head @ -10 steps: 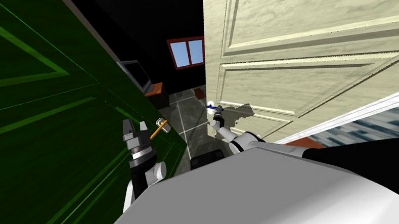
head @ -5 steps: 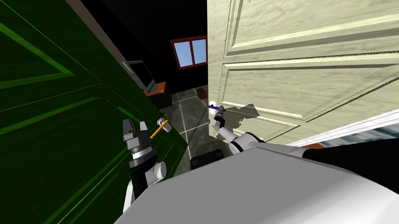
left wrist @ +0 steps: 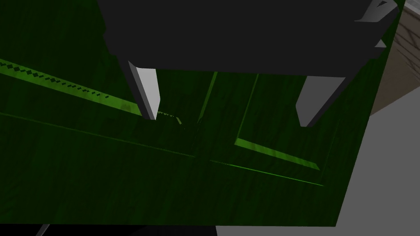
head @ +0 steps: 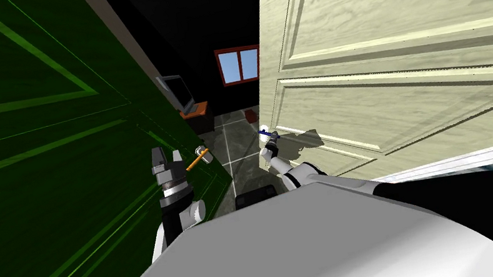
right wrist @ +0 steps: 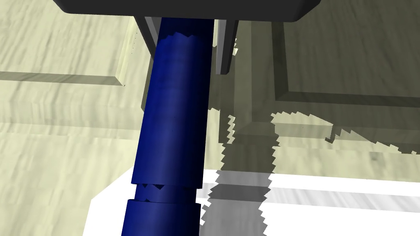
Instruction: Push the door open
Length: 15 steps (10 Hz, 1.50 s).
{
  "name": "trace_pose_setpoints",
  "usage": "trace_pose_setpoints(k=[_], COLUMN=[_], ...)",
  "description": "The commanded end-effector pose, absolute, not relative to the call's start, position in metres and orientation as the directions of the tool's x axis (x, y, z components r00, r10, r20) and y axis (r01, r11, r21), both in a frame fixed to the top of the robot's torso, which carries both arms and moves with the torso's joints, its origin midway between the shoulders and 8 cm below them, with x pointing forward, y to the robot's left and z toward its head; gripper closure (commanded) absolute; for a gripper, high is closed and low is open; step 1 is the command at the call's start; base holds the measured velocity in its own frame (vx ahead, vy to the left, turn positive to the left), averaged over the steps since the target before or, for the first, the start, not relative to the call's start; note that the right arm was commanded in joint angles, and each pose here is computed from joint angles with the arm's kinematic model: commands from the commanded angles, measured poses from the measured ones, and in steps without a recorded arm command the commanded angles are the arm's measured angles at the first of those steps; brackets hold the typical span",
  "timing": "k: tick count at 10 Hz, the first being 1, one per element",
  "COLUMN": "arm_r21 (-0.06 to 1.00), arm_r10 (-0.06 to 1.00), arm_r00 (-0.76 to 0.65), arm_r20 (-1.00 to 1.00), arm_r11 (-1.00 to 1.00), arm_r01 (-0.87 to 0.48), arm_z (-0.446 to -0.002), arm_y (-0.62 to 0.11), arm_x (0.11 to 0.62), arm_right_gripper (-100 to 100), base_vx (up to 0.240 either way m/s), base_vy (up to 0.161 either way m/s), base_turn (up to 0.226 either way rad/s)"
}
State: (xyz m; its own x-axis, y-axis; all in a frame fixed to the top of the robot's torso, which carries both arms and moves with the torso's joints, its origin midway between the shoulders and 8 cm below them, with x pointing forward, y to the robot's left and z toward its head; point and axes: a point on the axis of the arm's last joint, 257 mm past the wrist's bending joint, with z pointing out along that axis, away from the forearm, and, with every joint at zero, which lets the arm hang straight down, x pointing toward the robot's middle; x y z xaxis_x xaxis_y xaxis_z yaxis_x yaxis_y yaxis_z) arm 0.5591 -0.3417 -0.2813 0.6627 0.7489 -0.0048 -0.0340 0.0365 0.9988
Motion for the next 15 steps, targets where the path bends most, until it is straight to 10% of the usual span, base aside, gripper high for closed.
trace_pose_setpoints(k=[1,15], arm_r21=[0.998,0.999], arm_r10=[0.708,0.5], arm_r00=[0.706,0.866], arm_r20=[-0.006,-0.015], arm_r11=[0.044,0.039], arm_r01=[-0.036,-0.005], arm_z=[-0.278,-0.283], arm_y=[-0.355,-0.425], arm_x=[0.552,0.501], arm_right_gripper=[100,100], base_vx=[0.047,0.1], base_vy=[-0.046,-0.035], base_turn=[0.15,0.034])
